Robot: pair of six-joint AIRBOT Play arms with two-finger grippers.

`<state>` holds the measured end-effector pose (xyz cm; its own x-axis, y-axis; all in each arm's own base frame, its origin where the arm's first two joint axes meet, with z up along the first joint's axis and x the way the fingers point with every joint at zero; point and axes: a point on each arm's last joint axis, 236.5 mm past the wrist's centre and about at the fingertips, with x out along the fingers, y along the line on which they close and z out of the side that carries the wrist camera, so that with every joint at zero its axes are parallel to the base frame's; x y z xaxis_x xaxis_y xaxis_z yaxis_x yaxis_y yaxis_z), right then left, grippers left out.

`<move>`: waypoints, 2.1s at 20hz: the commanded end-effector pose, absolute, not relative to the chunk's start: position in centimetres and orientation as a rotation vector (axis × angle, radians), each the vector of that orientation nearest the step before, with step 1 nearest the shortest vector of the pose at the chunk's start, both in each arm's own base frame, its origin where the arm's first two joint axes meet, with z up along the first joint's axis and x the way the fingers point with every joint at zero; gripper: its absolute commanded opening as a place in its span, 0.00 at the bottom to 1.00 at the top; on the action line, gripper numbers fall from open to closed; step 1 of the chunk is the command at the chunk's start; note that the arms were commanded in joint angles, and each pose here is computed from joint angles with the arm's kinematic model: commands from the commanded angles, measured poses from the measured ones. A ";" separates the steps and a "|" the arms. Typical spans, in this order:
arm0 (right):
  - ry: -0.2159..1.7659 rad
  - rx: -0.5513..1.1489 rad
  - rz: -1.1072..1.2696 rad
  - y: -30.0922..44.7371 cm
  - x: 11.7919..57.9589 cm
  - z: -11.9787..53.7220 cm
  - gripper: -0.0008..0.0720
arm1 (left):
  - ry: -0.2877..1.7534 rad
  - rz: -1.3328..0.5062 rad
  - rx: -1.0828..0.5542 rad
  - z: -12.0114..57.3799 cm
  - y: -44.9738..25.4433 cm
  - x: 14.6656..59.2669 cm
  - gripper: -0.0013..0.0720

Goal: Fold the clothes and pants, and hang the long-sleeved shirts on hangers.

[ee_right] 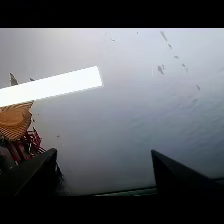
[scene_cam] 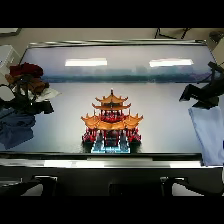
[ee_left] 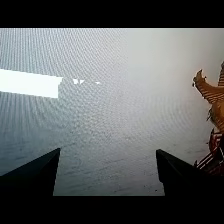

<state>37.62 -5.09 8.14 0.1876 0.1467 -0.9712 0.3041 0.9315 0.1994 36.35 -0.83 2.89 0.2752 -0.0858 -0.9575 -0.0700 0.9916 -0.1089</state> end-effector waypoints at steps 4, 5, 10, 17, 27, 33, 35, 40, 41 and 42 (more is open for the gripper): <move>1.389 0.386 -0.113 -5.0 37.6 8.1 0.96 | 1.293 -0.009 -0.139 2.9 -0.8 36.3 0.98; 1.388 0.386 -0.113 -5.0 37.6 8.1 0.96 | 1.292 -0.010 -0.139 2.9 -0.8 36.3 0.98; 1.388 0.387 -0.113 -5.0 37.6 8.1 0.96 | 1.292 -0.010 -0.139 2.9 -0.8 36.3 0.99; 1.370 0.386 -0.115 -5.1 38.1 8.2 0.96 | 1.290 -0.010 -0.140 2.9 -0.8 36.4 0.99; 1.303 0.291 -0.088 -6.2 39.5 8.4 0.96 | 1.236 -0.005 -0.140 3.2 -0.7 37.8 0.99; 1.279 0.276 -0.064 -6.0 40.1 8.6 0.96 | 1.223 0.605 -0.447 6.9 20.3 35.0 1.00; 1.309 0.298 -0.037 -5.2 39.5 8.5 0.96 | 1.187 0.721 -0.655 5.0 25.0 32.1 1.00; 1.288 0.430 0.057 -1.9 40.1 9.4 0.96 | 1.024 0.671 -0.955 -2.3 28.1 32.1 1.00; 1.287 0.444 0.062 -1.7 40.1 9.5 0.96 | 1.001 0.623 -0.977 -3.4 27.8 33.2 1.00; 1.288 0.452 0.062 -1.6 40.1 9.5 0.96 | 0.996 0.568 -0.993 -4.4 27.1 34.4 1.00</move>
